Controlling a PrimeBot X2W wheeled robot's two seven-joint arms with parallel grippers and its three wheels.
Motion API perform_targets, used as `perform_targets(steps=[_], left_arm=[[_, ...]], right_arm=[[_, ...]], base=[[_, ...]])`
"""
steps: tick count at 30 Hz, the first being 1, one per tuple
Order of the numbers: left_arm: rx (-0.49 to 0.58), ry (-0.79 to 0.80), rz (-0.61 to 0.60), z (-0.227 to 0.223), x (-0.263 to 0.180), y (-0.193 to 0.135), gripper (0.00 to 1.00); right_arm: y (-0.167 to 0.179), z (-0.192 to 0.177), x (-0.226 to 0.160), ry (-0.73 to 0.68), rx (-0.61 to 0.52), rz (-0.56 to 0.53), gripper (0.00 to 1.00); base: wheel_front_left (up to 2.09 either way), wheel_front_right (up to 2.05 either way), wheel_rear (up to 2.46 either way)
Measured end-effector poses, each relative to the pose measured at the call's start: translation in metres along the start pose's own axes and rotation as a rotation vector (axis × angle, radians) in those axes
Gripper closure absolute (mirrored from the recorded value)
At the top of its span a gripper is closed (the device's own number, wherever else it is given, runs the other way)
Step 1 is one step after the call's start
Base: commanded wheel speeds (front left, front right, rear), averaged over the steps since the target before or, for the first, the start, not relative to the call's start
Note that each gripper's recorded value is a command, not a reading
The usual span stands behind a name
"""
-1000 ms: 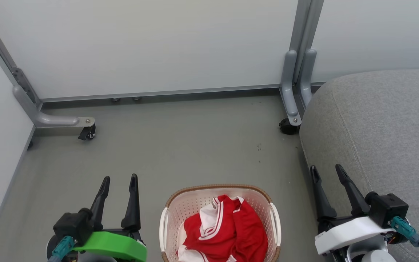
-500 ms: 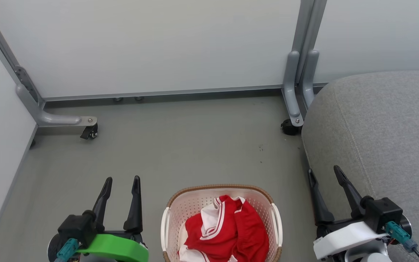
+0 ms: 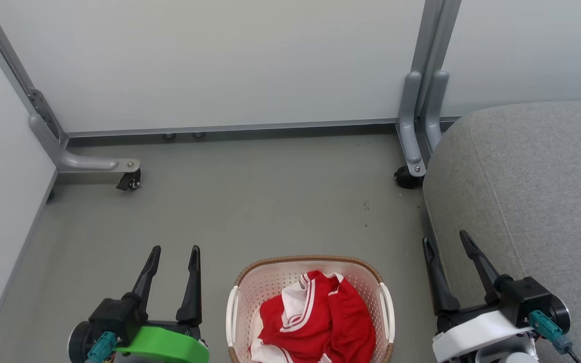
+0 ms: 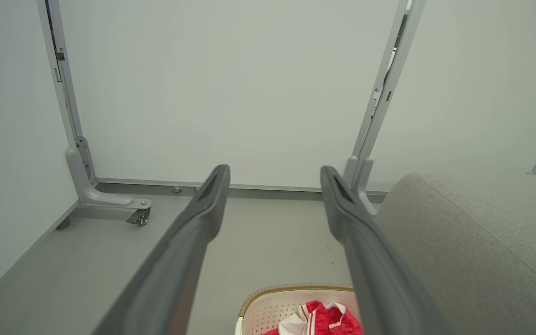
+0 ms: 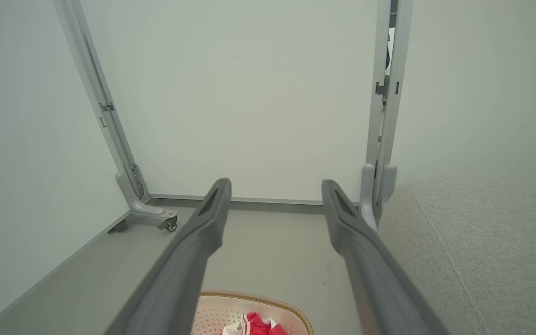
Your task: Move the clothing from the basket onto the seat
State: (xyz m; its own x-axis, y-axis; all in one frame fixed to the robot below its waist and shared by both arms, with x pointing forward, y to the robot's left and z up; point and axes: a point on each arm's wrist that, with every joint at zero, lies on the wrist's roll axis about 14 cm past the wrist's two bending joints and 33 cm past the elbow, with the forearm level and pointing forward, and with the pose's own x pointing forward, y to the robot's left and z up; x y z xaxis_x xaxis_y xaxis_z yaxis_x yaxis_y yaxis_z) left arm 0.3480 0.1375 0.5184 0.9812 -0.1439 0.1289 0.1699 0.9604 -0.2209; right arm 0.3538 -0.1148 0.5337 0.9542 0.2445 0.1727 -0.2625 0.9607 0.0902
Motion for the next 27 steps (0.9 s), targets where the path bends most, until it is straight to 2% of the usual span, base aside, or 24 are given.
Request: perform_targets(steps=[27], left_arm=[[0.006,0.019,-0.030,-0.0061,-0.0039,-0.0088,0.00]], right_arm=[[0.0005,0.0031,-0.0049,-0.009,0.010,-0.004,0.00]], base=[[0.00,0.00,0.00]])
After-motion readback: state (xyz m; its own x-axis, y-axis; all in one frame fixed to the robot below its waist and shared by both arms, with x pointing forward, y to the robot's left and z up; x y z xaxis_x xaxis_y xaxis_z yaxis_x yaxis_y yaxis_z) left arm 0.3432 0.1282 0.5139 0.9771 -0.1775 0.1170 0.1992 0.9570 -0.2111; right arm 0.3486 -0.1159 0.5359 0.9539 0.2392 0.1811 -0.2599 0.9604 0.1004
